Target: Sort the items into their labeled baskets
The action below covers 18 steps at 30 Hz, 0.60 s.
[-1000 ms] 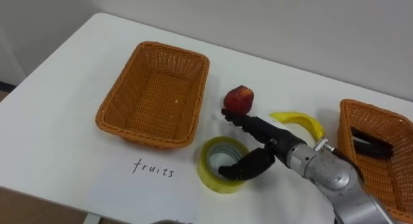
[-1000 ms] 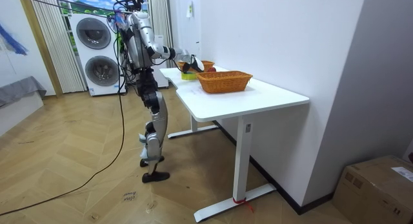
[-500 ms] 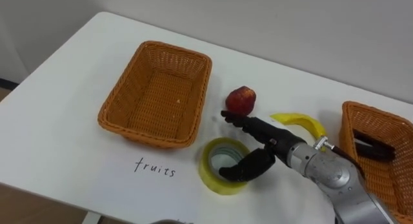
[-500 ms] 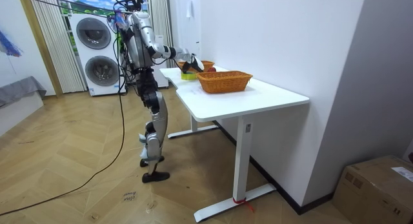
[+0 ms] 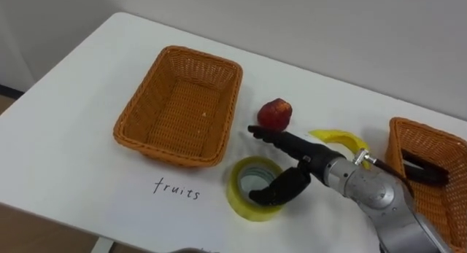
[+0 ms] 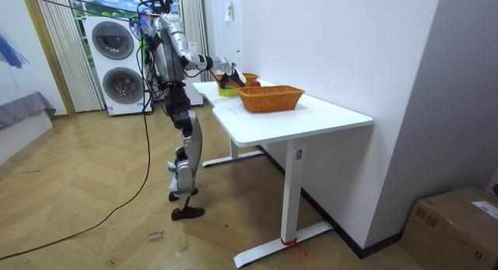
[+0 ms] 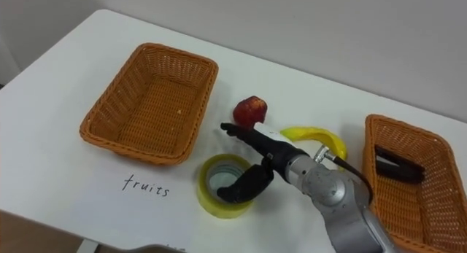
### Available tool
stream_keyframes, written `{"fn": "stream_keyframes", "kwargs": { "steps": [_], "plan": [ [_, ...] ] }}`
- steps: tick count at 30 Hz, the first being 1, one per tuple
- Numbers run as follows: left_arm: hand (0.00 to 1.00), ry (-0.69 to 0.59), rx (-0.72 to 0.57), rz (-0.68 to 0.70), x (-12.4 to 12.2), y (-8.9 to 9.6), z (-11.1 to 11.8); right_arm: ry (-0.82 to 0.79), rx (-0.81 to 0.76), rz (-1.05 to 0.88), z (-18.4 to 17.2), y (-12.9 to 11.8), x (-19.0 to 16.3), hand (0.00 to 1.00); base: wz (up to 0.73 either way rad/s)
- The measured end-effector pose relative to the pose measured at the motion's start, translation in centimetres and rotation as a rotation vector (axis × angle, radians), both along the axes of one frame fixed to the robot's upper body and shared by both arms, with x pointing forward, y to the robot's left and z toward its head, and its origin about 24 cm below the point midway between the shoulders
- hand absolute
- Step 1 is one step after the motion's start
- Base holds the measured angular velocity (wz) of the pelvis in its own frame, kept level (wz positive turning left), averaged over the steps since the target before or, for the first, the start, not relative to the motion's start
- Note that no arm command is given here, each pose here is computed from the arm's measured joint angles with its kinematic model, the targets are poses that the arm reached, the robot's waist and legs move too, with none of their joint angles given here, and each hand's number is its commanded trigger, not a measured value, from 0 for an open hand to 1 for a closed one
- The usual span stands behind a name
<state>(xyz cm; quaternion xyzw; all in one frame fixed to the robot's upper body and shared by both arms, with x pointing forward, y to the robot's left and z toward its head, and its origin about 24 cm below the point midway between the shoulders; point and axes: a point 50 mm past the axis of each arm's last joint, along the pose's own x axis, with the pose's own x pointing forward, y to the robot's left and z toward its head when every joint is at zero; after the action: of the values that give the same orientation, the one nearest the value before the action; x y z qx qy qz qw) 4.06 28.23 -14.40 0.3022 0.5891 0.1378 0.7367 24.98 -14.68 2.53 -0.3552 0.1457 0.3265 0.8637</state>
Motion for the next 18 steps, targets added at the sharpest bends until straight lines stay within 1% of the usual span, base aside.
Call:
{"fn": "stream_keyframes", "kwargs": {
  "steps": [1, 2, 3, 9, 15, 18],
  "plan": [
    [0.0, 0.001, 0.001, 0.0, -0.04, 0.03, 0.01, 0.002, -0.002, 0.003, 0.0, 0.02, -0.01, 0.5, 0.0],
    [0.0, 0.002, 0.001, 0.001, -0.07, 0.03, 0.01, 0.004, -0.007, 0.007, 0.01, 0.02, -0.02, 0.96, 0.0],
    [0.0, 0.002, 0.0, 0.0, -0.07, 0.02, 0.0, 0.005, -0.012, 0.009, 0.03, 0.01, 0.01, 1.0, 0.0],
    [0.0, 0.0, 0.011, -0.002, 0.07, 0.41, 0.15, 0.027, -0.038, 0.034, 0.18, 0.08, 0.23, 1.0, 0.01],
    [0.0, 0.002, 0.013, -0.003, -0.01, 0.5, 0.18, 0.001, -0.151, 0.042, 0.17, -0.2, 0.36, 1.0, 0.02],
    [0.0, 0.006, 0.017, -0.002, -0.11, 0.65, 0.22, 0.01, -0.164, 0.052, 0.11, -0.2, 0.31, 1.0, 0.01]
  ]
}}
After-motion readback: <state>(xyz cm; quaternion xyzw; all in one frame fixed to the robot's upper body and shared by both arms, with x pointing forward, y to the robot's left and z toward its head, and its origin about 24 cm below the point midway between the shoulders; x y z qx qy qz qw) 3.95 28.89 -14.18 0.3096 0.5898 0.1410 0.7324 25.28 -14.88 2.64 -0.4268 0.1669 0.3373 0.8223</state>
